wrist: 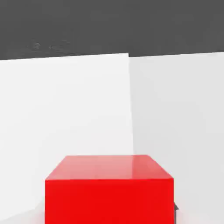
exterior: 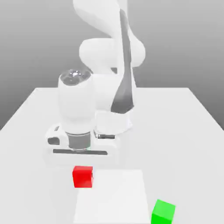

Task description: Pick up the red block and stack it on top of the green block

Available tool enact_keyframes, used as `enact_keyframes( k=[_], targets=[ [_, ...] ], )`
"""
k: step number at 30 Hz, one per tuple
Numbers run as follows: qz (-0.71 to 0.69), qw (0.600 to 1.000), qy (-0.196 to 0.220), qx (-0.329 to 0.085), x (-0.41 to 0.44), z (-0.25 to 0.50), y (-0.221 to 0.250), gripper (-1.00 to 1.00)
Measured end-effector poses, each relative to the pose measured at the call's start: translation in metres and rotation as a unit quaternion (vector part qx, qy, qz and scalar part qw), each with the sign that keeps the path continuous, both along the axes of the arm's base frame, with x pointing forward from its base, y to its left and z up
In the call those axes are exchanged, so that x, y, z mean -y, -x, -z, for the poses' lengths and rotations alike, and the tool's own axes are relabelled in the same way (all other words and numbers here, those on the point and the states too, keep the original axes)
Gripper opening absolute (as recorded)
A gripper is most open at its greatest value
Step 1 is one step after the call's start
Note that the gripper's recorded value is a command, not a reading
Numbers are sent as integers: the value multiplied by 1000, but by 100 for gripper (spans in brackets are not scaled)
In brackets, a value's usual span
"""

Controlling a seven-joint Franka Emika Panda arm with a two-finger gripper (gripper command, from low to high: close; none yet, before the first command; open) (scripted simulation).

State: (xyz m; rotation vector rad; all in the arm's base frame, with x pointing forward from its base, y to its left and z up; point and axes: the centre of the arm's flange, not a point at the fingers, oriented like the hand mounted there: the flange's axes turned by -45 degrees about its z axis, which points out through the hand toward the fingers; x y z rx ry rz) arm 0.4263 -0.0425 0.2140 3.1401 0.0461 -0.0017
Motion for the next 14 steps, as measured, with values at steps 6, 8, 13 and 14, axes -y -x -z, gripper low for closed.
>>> enact_keyframes(
  k=[6, 8, 13, 14],
  targets=[
    [-123, 992, 0, 0, -138, -26, -55, -100],
    [-145, 989, -1, 0, -167, -16, -60, -100],
    [-153, 988, -1, 0, -176, 30, -61, 100],
    [-153, 988, -1, 0, -176, 30, -61, 100]
  ],
)
